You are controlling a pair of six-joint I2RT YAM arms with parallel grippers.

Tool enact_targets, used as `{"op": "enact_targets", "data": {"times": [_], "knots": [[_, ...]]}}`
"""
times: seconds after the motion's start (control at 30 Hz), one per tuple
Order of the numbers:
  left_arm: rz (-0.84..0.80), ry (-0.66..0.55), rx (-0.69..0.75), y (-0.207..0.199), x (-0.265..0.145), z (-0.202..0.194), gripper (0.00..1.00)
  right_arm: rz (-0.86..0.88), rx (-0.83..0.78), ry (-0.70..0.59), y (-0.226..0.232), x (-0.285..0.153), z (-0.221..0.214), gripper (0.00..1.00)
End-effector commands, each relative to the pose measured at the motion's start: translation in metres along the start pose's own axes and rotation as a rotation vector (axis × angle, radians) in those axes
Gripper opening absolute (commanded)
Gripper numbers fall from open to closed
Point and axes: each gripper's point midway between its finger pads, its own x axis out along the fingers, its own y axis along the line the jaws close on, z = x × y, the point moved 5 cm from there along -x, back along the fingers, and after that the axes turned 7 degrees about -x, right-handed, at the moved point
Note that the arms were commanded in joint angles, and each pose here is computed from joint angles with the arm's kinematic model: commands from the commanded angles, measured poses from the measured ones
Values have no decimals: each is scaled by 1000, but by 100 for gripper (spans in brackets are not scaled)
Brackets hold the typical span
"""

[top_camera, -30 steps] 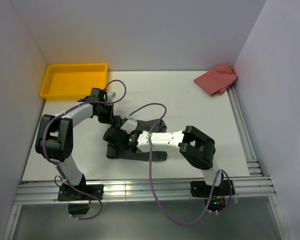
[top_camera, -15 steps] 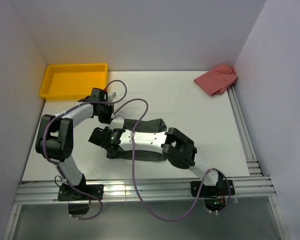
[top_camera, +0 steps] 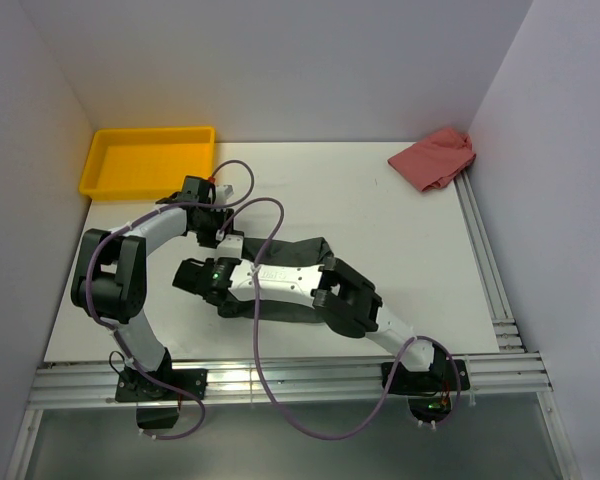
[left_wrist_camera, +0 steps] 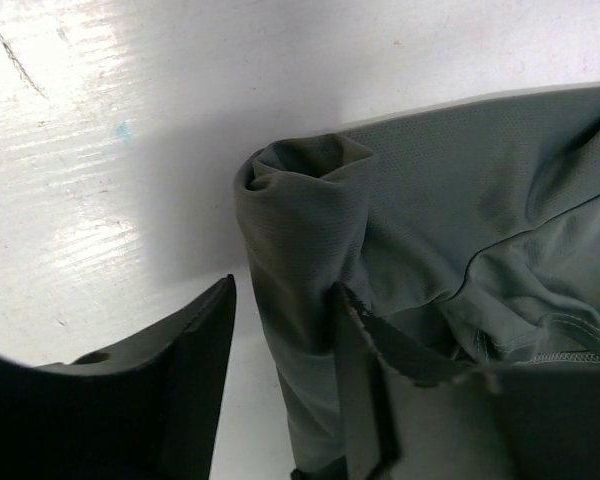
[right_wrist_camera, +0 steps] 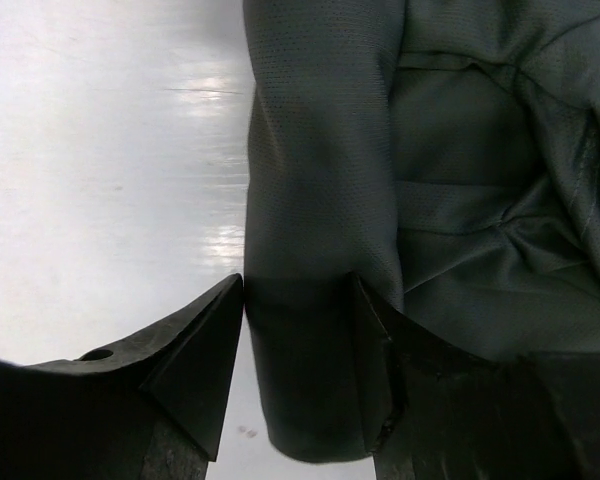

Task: Roll the t-shirts
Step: Roll the tshirt

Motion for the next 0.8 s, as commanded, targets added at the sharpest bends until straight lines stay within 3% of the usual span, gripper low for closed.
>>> {"op": "enact_targets", "data": {"times": [0.0, 0.43, 0.5, 0.53, 0.63, 0.77], "knots": [[-15, -29, 26, -7, -7, 6, 50, -52, -62, 22, -8, 5, -11, 54], [-18, -78, 28, -8, -21, 13, 64, -67, -100, 100, -14, 19, -36, 50], [-22, -89, 21, -6, -23, 15, 65, -59, -101, 121, -15, 22, -40, 45], [-23, -97, 18, -6, -26, 16, 72, -50, -100, 127, -15, 24, -42, 43], [-30, -102, 7, -3, -28, 17, 74, -7, -90, 154, -13, 28, -47, 36], [-33, -107, -2, -1, -30, 17, 73, 89, -25, 163, -8, 21, -42, 8]]}}
